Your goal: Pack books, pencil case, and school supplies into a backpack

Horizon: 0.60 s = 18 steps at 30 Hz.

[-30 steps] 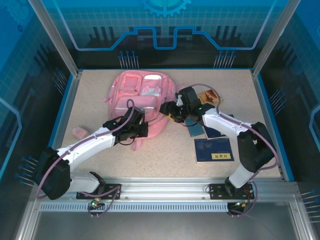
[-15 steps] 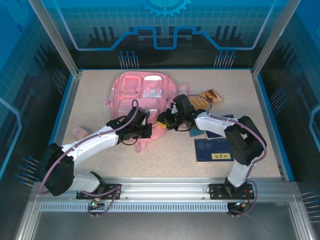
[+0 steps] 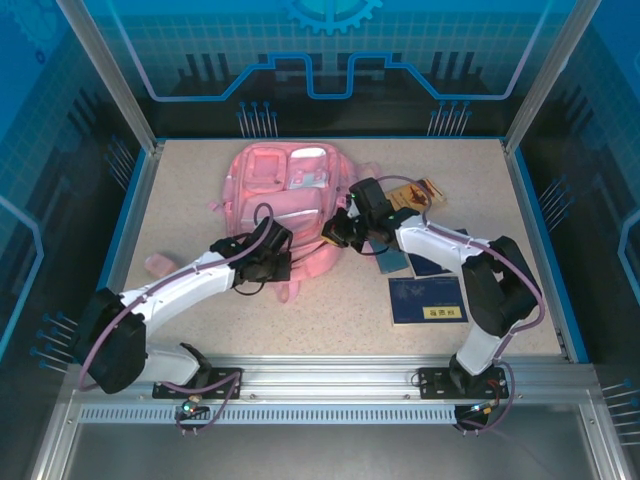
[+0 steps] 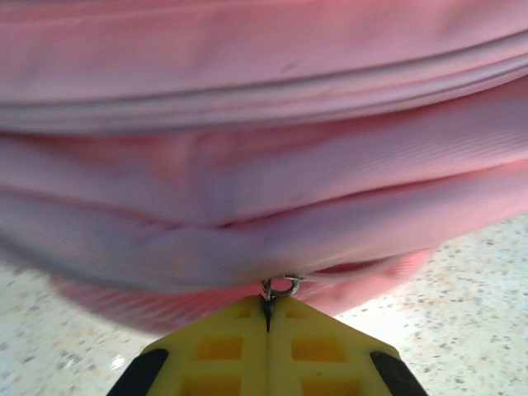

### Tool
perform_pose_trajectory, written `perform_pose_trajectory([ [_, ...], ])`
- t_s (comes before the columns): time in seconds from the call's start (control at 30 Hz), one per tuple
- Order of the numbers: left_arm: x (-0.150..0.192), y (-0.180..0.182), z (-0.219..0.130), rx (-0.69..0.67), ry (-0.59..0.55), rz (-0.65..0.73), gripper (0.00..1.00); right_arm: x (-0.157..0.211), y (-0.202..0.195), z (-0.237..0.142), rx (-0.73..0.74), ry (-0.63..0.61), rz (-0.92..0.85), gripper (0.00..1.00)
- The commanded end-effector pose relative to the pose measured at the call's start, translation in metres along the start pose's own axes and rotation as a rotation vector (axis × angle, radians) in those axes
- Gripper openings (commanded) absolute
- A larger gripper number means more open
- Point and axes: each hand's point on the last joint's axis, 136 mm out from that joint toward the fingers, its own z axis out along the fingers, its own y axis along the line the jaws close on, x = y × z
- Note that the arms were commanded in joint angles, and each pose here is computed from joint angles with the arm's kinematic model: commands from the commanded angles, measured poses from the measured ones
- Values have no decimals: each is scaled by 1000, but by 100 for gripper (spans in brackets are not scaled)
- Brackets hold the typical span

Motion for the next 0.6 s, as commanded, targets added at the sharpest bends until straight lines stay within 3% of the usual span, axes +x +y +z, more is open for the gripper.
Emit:
perform_pose_trajectory([
  [0.0, 12, 39, -9, -135, 20, -40, 0, -23, 7, -20, 19, -96, -34, 0],
  [0.27, 0, 92, -7, -237, 21, -214, 0, -52, -24, -44, 113, -180, -52, 0],
  [0.4, -26, 62, -3, -76, -30, -154, 0, -63, -31, -46, 77, -142, -74, 1],
  [0.5, -39, 19, -5, 115, -64, -71, 0, -58, -26, -46, 49, -91, -96, 24],
  [0.57, -39, -11, -11, 191, -81, 29, 0, -52, -24, -52, 50, -94, -100, 52],
])
